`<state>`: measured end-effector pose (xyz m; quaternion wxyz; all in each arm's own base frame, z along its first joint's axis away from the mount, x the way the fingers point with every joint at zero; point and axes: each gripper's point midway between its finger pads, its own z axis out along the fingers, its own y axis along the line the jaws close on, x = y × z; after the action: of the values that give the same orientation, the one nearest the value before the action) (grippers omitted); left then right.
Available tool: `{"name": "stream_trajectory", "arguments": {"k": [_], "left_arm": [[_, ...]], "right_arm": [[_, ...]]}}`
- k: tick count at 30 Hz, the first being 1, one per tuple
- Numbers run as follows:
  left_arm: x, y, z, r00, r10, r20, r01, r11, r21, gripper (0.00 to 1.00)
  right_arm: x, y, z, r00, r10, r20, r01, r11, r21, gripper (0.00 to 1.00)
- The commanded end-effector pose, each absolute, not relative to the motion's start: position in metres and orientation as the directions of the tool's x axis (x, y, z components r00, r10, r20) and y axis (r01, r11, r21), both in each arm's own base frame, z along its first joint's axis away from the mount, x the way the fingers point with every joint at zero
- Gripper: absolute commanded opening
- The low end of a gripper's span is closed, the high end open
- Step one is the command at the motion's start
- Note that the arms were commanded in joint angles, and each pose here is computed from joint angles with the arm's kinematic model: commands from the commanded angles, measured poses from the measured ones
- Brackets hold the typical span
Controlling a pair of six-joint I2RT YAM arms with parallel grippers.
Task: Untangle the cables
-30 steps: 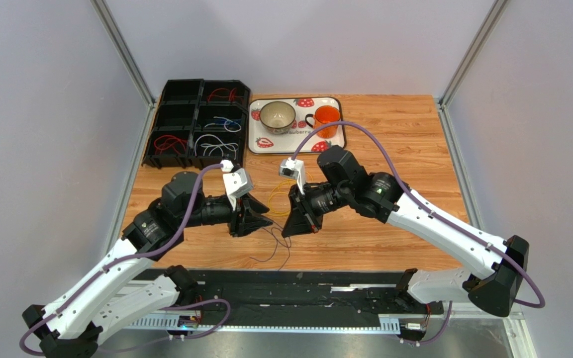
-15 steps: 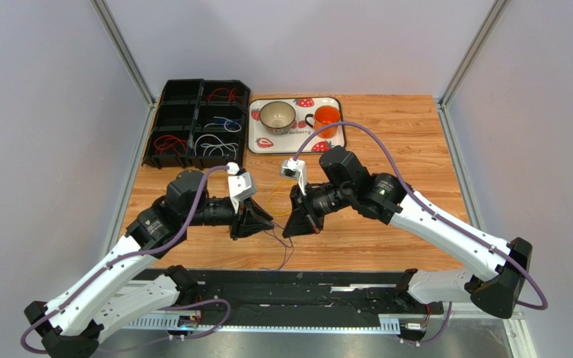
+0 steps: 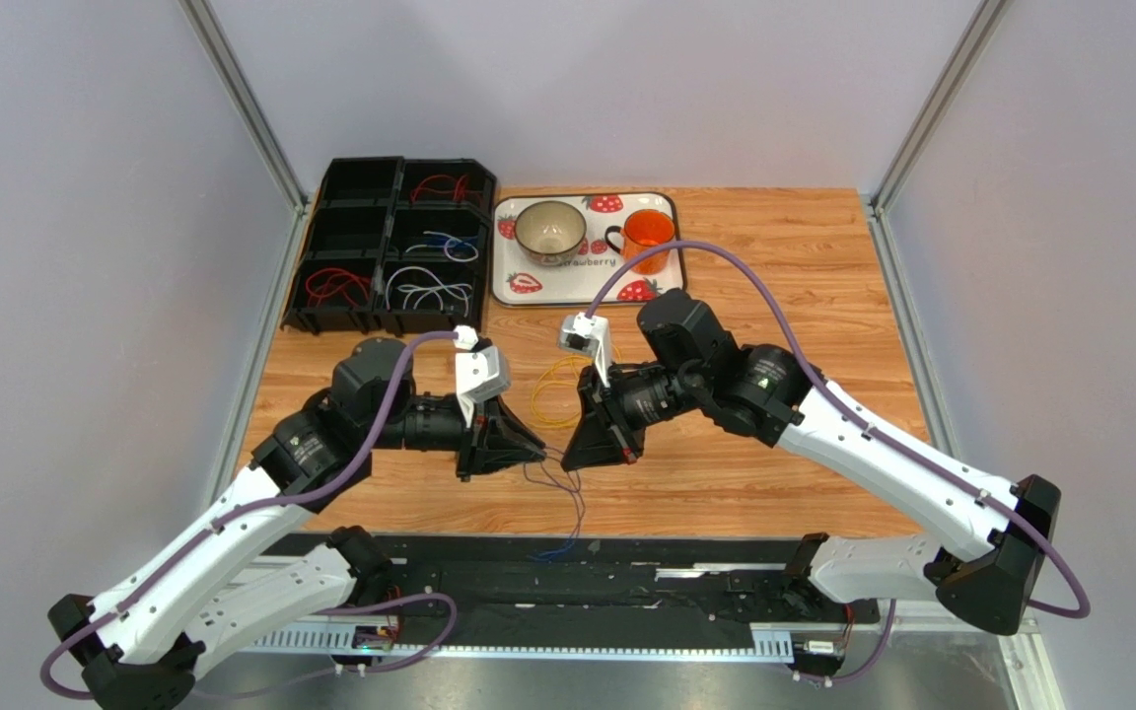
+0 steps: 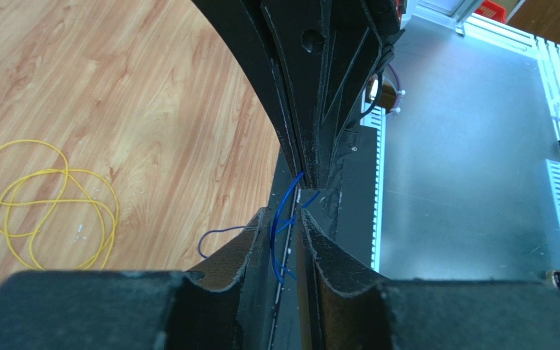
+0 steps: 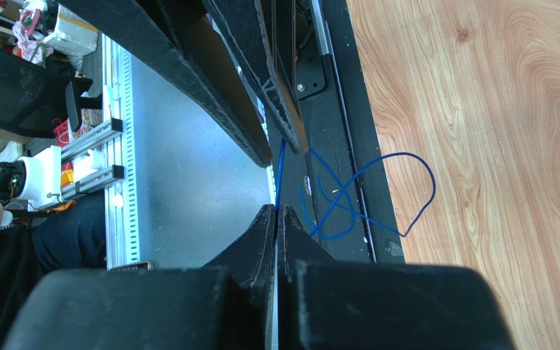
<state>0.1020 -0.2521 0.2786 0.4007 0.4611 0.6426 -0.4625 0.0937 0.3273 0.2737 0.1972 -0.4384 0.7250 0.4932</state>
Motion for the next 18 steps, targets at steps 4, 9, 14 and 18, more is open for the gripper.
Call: {"name": "stream_trajectory", "arguments": {"k": [4, 9, 14, 18], "left_arm": [[0.100, -0.263, 0.286, -0.240, 0.200, -0.950, 0.969, 0.097, -0.225, 0.00], [0.103, -0.263, 0.290, -0.239, 0.191, -0.952, 0.969, 0.110, -0.221, 0.00], [0.137, -0.257, 0.286, -0.284, 0.221, -0.933, 0.926, 0.316, -0.207, 0.00], [0.178, -0.242, 0.301, -0.309, 0.239, -0.921, 0.837, 0.527, -0.144, 0.00]], "right_arm": [[0.094, 0.328, 0.299, -0.489, -0.382, -0.784, -0.864, 0.094, 0.494, 0.00], [0.105, 0.328, 0.297, -0.499, -0.354, -0.791, -0.866, 0.159, 0.475, 0.00], [0.161, 0.313, 0.278, -0.547, -0.265, -0.794, -0.784, 0.496, 0.374, 0.82], [0.220, 0.269, 0.245, -0.641, -0.107, -0.760, -0.497, 0.813, 0.305, 0.87]]}}
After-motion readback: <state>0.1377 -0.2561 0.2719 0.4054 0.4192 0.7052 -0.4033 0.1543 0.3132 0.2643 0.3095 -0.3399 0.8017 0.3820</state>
